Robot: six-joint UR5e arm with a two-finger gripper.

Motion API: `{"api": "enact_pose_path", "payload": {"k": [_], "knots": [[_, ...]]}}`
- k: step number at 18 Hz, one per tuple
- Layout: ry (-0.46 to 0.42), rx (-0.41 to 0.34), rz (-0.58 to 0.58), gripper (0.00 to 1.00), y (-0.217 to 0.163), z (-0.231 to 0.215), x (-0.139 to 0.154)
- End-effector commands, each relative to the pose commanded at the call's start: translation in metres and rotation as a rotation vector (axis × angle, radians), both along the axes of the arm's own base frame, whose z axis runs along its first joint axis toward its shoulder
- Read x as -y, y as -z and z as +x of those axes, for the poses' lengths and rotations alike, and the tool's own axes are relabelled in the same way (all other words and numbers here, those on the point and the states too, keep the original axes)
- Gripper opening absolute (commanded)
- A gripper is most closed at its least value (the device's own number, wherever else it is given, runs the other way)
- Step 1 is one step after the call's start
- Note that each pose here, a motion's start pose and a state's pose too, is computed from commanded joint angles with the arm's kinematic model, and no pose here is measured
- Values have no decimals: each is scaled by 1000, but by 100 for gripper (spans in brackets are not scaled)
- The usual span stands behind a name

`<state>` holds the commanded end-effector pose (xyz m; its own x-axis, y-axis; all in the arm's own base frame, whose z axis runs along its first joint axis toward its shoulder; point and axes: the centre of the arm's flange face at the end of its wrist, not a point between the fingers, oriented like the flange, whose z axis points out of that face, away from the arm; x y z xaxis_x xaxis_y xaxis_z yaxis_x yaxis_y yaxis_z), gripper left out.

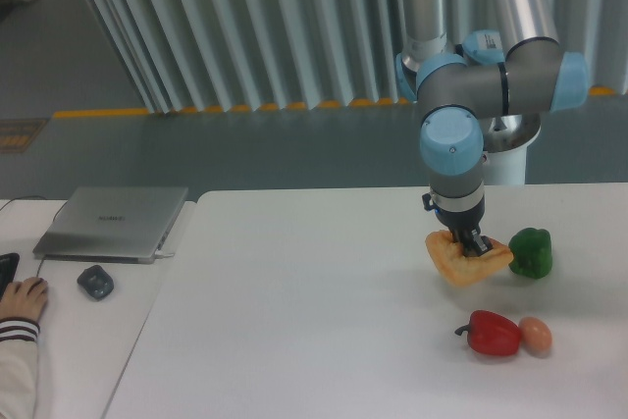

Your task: Place the triangular bread on the table

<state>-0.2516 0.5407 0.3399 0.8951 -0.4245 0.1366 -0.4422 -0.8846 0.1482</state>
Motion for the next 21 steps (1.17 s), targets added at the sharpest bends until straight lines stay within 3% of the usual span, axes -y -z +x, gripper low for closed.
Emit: {"api": "enact_pose_path", "payload": {"k": [5,11,21], "knots": [[-17,-33,38,100,-6,-3,-4],[-40,-133,172,100,-29,-13,-15],[-48,-150,203,100,-48,-24,-18]]}}
